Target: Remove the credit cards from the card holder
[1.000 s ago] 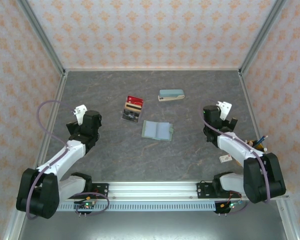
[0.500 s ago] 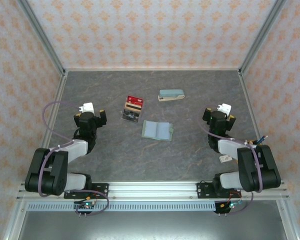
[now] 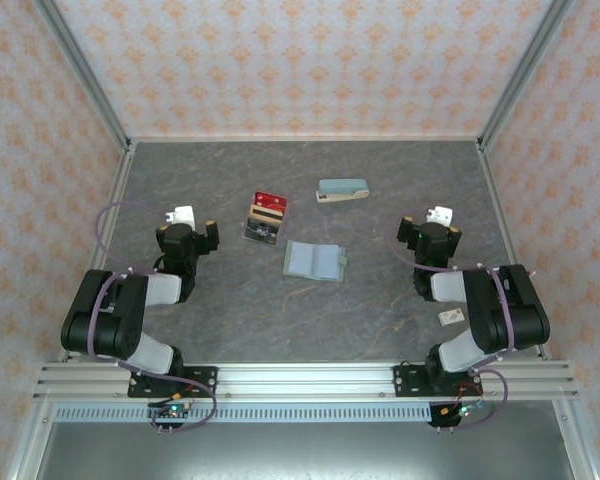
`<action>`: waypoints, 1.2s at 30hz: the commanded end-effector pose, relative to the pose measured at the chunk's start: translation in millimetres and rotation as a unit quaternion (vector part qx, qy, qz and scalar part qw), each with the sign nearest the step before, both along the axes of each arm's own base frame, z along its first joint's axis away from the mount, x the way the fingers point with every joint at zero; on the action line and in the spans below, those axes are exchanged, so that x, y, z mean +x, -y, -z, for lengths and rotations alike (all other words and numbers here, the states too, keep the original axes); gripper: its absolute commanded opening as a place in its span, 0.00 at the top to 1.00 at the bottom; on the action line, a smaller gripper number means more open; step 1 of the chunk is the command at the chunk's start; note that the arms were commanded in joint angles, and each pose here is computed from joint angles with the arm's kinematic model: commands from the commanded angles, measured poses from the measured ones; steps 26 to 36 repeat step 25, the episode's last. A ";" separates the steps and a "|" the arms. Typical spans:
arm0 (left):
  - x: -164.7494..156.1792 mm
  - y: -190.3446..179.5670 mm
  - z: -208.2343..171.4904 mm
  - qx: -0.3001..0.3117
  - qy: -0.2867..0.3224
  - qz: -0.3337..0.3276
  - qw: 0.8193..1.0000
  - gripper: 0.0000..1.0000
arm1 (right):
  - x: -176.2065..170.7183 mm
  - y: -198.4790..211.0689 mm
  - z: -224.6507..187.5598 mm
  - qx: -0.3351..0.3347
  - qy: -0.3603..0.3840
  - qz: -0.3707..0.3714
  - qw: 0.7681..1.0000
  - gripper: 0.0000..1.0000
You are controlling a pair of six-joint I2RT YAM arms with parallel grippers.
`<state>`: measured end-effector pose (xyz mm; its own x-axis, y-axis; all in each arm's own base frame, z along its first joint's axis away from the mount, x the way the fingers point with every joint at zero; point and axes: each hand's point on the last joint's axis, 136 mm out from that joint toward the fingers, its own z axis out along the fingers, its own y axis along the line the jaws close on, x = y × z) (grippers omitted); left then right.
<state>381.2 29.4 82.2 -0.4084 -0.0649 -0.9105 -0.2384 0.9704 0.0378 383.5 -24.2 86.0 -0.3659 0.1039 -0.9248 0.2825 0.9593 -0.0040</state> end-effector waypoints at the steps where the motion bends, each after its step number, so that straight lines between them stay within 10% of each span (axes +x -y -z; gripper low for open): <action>1: 8.4 -4.1 -13.5 0.015 0.017 -0.013 1.000 0.00 | 7.2 8.3 -4.9 0.021 0.008 0.011 1.000 0.00; 36: 10.6 0.5 -12.6 0.014 0.012 0.002 1.000 0.00 | 6.5 9.0 -5.1 0.022 0.009 0.011 1.000 0.00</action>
